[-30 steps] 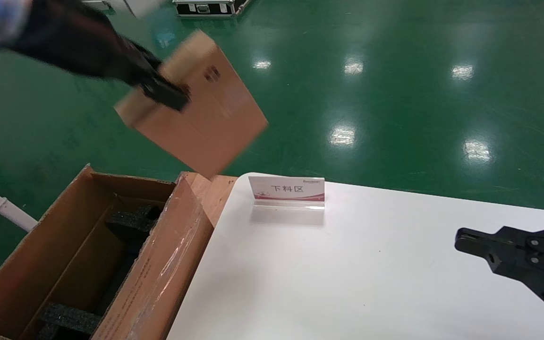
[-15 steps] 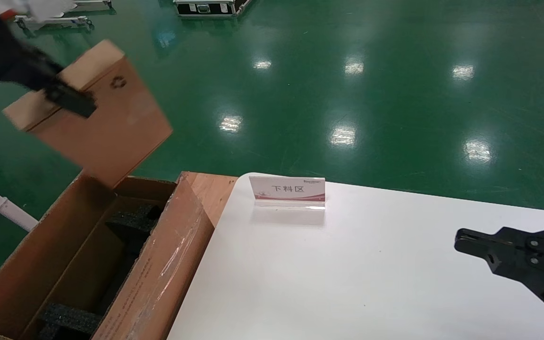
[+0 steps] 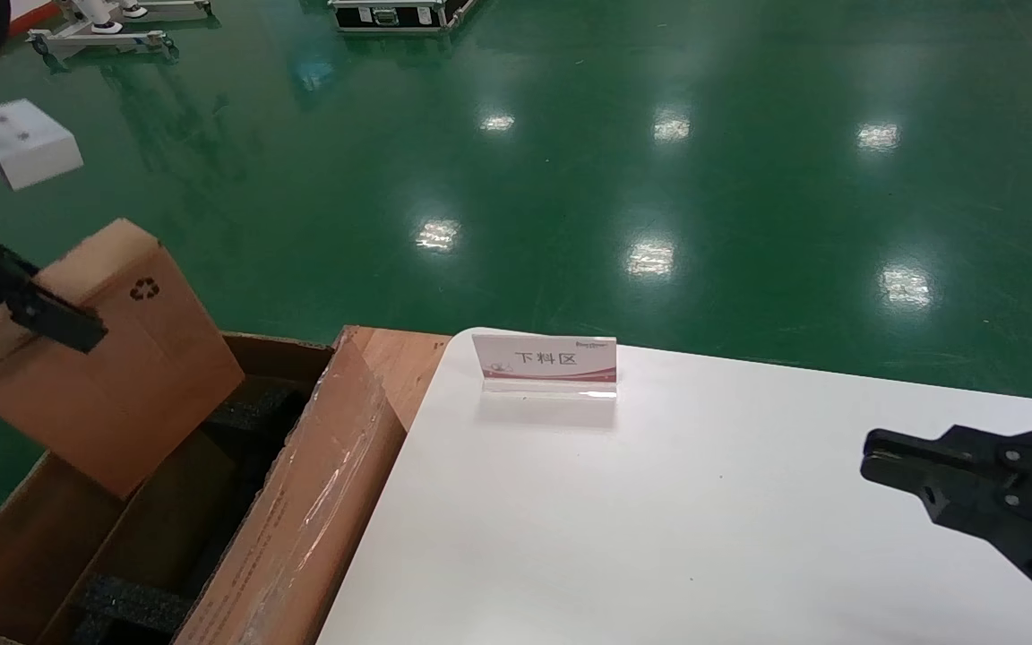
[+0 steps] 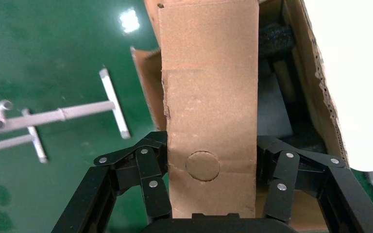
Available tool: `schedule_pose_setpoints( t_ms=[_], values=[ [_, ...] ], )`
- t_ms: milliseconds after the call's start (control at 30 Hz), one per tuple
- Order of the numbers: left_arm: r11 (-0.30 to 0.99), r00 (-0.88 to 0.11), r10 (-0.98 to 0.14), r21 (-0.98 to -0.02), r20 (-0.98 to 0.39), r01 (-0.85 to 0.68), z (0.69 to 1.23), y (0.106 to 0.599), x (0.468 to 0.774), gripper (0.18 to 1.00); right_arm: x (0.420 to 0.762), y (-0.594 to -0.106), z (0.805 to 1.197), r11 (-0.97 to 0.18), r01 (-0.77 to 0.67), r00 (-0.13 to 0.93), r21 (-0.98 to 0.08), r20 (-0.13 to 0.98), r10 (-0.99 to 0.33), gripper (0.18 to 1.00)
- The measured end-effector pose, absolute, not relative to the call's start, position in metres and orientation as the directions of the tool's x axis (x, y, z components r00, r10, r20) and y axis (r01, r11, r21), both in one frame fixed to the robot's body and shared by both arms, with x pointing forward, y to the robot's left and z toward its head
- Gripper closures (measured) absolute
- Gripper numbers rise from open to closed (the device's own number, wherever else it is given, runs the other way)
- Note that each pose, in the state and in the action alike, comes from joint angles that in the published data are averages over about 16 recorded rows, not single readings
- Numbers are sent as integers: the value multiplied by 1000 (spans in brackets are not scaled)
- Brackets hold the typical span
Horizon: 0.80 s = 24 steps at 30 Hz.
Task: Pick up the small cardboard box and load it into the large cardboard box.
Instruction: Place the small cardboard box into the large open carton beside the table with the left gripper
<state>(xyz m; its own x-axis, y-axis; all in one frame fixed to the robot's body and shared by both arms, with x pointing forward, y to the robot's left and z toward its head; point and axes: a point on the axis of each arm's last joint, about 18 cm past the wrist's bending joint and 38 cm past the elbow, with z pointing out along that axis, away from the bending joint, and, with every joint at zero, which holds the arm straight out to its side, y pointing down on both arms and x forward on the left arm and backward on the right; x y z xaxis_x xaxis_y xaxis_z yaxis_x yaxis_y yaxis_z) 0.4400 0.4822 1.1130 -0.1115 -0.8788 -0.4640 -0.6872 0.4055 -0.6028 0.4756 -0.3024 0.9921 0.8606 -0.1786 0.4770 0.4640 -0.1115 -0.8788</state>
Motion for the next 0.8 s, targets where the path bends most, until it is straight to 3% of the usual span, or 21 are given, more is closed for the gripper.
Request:
schedule_pose_setpoints(
  t_ms=[367, 800],
  values=[
    [318, -71, -914, -593, -400, -740, 1076, 503, 442, 907, 476, -302, 992, -111, 464, 861, -879, 477, -179, 869],
    [234, -21, -938, -590, -345, -773, 1035, 523, 449, 907, 476, -302, 992, -111, 464, 861, -879, 477, -179, 590]
  ],
)
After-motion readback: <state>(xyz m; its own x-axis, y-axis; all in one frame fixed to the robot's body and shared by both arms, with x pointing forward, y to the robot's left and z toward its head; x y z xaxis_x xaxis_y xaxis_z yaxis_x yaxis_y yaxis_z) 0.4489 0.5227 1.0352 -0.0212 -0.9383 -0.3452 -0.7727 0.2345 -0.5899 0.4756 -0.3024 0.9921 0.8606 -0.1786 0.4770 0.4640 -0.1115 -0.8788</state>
